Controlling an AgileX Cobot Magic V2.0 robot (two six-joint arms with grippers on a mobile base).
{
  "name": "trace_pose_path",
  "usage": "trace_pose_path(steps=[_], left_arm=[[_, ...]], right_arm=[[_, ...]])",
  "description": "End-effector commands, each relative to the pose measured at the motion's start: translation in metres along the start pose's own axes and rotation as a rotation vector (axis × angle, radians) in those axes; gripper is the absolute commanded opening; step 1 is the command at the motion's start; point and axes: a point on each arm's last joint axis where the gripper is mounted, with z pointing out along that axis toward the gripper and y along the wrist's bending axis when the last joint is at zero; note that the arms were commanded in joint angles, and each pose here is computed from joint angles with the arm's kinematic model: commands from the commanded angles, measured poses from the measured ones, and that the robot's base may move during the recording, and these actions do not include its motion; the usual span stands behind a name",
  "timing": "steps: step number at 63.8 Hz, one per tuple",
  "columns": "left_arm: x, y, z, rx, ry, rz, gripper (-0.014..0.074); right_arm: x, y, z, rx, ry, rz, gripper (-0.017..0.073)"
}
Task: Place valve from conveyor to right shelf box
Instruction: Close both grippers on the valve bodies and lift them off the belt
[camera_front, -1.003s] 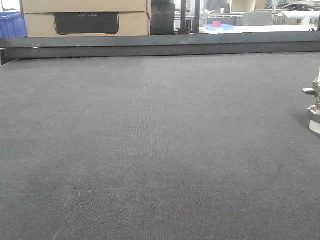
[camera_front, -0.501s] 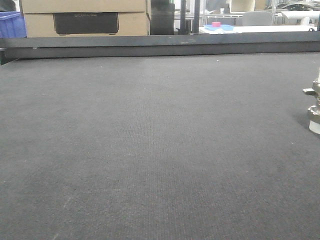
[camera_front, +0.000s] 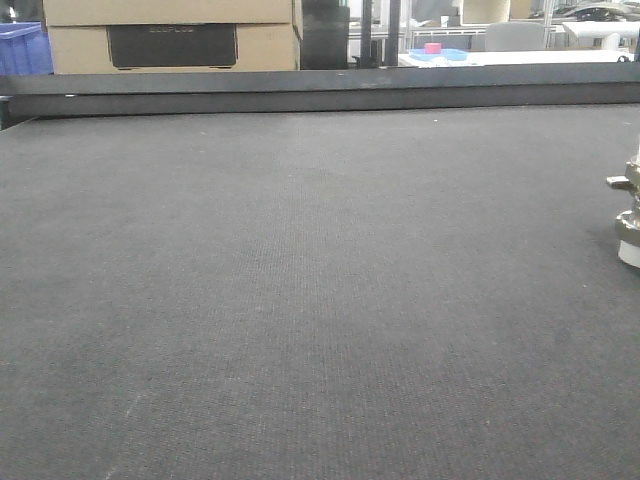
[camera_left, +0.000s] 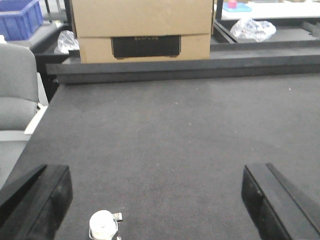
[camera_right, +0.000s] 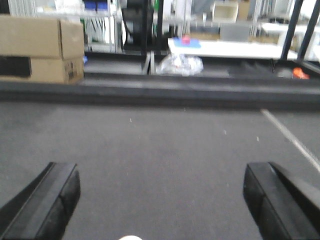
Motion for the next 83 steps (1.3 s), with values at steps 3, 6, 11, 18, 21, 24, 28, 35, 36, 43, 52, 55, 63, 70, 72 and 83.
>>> trace_pose_path(steps=[3, 6, 11, 18, 21, 24, 28, 35, 36, 43, 52, 55, 63, 70, 72, 83], left_arm=[[-0.004, -0.001, 0.001, 0.014, 0.002, -0.017, 0.0598], [-0.004, -0.001, 0.001, 0.014, 0.002, -0.017, 0.0598], [-0.004, -0.001, 0.001, 0.014, 0.002, -0.017, 0.0598], [-0.004, -0.001, 0.001, 0.014, 0.002, -0.017, 0.0598], [-0.004, -0.001, 0.002, 0.014, 0.003, -0.017, 0.0598], [-0.004, -0.001, 0.002, 0.014, 0.003, -0.017, 0.0598], [-0.004, -0.001, 0.002, 0.014, 0.003, -0.017, 0.0598], [-0.004, -0.001, 0.002, 0.014, 0.003, -0.017, 0.0598], [-0.004, -0.001, 0.002, 0.014, 0.003, -0.017, 0.0598], [-0.004, -0.001, 0.002, 0.015, 0.003, -0.019, 0.0598], [-0.003, -0.001, 0.002, 0.015, 0.005, -0.019, 0.0598], [-0.003, -0.001, 0.002, 0.015, 0.005, -0.019, 0.0598], [-0.003, -0.001, 0.002, 0.015, 0.005, -0.019, 0.0598], [-0.003, -0.001, 0.002, 0.015, 0.005, -0.019, 0.0598], [-0.003, -0.001, 0.002, 0.015, 0.005, -0.019, 0.0598], [-0.003, -0.001, 0.002, 0.015, 0.005, -0.019, 0.0598]], right_arm=[[-0.017, 0.001, 0.022, 0.000, 0.180, -0.026, 0.0570], [-0.026, 0.002, 0.028, -0.013, 0.227, -0.055, 0.0570], [-0.032, 0.007, 0.046, -0.041, 0.347, -0.083, 0.0570], [-0.034, 0.019, 0.071, -0.096, 0.514, -0.127, 0.0570], [-0.033, 0.023, 0.080, -0.117, 0.577, -0.149, 0.0570], [-0.029, 0.027, 0.089, -0.131, 0.653, -0.163, 0.0570], [-0.021, 0.029, 0.105, -0.134, 0.761, -0.170, 0.0570], [-0.006, 0.029, 0.131, -0.123, 0.891, -0.169, 0.0570], [-0.004, 0.028, 0.134, -0.120, 0.908, -0.168, 0.0570], [0.014, 0.022, 0.158, -0.096, 1.021, -0.151, 0.0570], [0.038, 0.016, 0.186, -0.077, 1.099, -0.137, 0.0570], [0.045, 0.017, 0.192, -0.083, 1.121, -0.130, 0.0570], [0.062, 0.021, 0.207, -0.101, 1.152, -0.114, 0.0570], [0.073, 0.023, 0.220, -0.105, 1.137, -0.106, 0.0570], [0.075, 0.023, 0.223, -0.104, 1.133, -0.105, 0.0570], [0.094, 0.024, 0.237, -0.108, 1.168, -0.098, 0.0570]])
